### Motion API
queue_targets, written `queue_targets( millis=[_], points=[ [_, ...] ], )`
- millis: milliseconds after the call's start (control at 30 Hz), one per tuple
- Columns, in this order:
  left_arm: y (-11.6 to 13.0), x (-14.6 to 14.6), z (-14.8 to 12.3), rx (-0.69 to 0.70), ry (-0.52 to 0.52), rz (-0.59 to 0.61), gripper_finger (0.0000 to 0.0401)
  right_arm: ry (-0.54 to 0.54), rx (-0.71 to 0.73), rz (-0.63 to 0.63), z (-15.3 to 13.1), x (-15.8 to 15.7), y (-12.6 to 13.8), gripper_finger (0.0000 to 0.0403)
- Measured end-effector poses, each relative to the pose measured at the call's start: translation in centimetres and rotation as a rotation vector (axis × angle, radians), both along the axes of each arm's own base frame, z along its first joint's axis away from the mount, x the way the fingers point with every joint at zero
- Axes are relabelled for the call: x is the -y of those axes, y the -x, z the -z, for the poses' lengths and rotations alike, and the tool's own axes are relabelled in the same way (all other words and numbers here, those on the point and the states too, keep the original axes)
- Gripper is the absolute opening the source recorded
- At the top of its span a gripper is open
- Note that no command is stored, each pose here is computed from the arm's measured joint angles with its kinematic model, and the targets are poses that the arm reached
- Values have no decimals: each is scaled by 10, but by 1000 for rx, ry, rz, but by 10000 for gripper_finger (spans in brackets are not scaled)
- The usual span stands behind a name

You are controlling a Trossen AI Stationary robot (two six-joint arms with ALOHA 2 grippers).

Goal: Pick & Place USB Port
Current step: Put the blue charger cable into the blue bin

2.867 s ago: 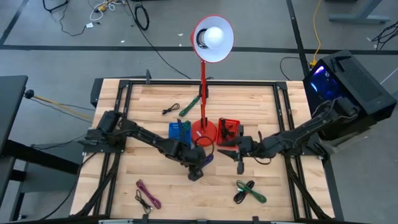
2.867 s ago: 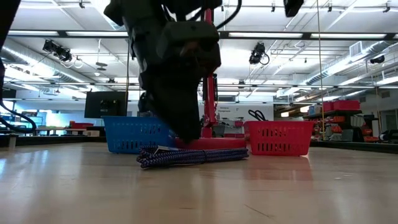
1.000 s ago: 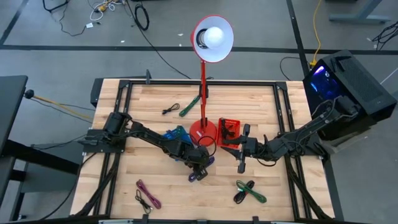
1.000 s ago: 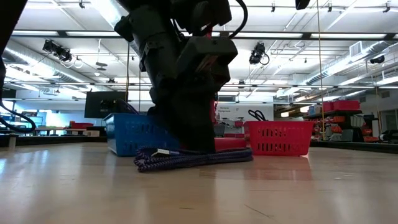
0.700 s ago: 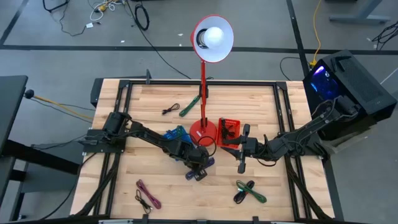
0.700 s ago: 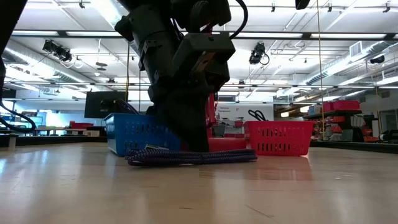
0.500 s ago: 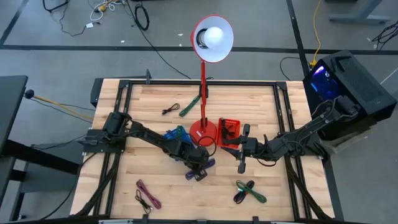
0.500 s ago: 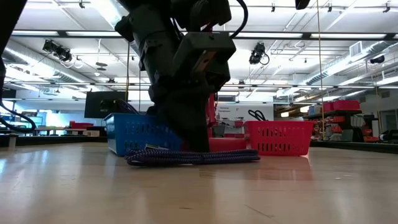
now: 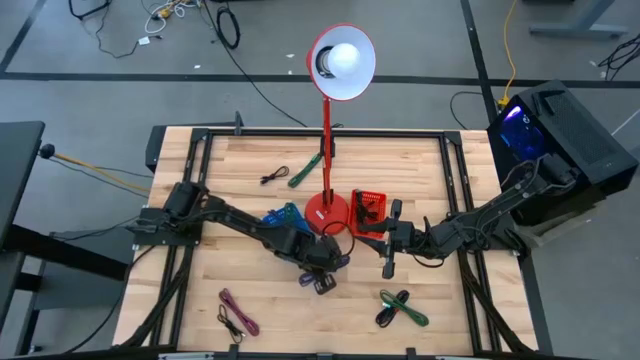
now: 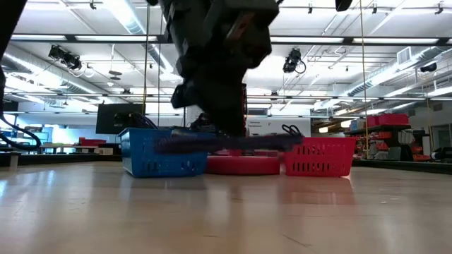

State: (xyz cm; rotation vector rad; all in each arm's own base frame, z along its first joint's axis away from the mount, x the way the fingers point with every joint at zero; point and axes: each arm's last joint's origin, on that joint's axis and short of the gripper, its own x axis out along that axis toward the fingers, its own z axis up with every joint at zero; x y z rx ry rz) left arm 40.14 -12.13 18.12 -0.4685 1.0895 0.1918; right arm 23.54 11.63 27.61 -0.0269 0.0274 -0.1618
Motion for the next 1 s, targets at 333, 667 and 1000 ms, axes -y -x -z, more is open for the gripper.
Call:
queue_targets(
  millis=[333, 667, 1000],
  points=[
    [17, 16, -38, -128, -287, -34, 1, -1, -3, -1, 0, 0, 0, 102],
    [58, 29, -93, -12, -498, -166, 0, 1, -7, -1, 1, 0, 0, 102],
    [133, 28, -120, 283, -664, -551, 0, -8, -16, -5, 2, -1, 0, 102]
  ],
)
